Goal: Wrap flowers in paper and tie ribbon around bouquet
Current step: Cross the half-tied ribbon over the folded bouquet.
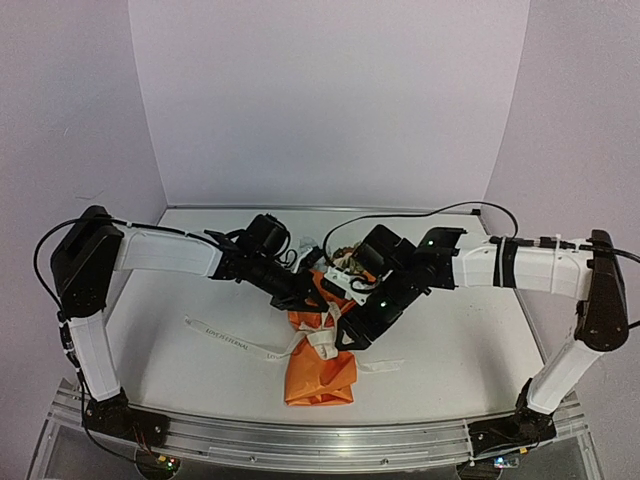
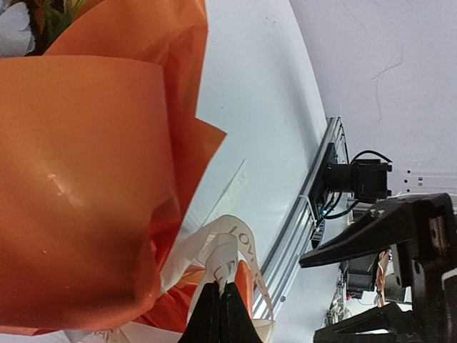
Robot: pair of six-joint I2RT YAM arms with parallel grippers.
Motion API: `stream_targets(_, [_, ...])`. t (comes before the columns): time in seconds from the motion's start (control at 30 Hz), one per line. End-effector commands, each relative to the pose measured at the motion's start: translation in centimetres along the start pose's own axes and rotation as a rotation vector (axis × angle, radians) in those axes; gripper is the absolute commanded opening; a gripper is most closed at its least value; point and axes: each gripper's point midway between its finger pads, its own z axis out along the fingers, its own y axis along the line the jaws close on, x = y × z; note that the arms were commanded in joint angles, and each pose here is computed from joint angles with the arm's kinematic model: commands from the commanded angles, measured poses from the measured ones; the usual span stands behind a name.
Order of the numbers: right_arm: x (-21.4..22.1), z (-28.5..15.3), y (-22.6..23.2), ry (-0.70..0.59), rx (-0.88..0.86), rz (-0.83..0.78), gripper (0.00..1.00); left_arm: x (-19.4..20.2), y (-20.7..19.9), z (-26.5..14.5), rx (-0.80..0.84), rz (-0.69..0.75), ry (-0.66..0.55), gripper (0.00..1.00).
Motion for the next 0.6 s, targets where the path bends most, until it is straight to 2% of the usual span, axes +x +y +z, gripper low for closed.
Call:
stream_targets(0.0, [-1.7,0.6,0.6,-0.047,-0.053,0.081,0.64,-0.8,-4.3,-2.2,0.145,0.128,-0.039,0.0])
stream_targets(0.4, [-3.2,4.3,0.1,-0.168,-0.114,0.195,0.6,-0.3,-5.6,-2.5,0.23,0.134,-0.008,0.0])
stream_targets(0.57, [-3.6,4.7,0.0,-0.188,-0.121,0.219,0.53,-0.4,-5.6,-2.6,0.231,0.134,-0.014,0.0])
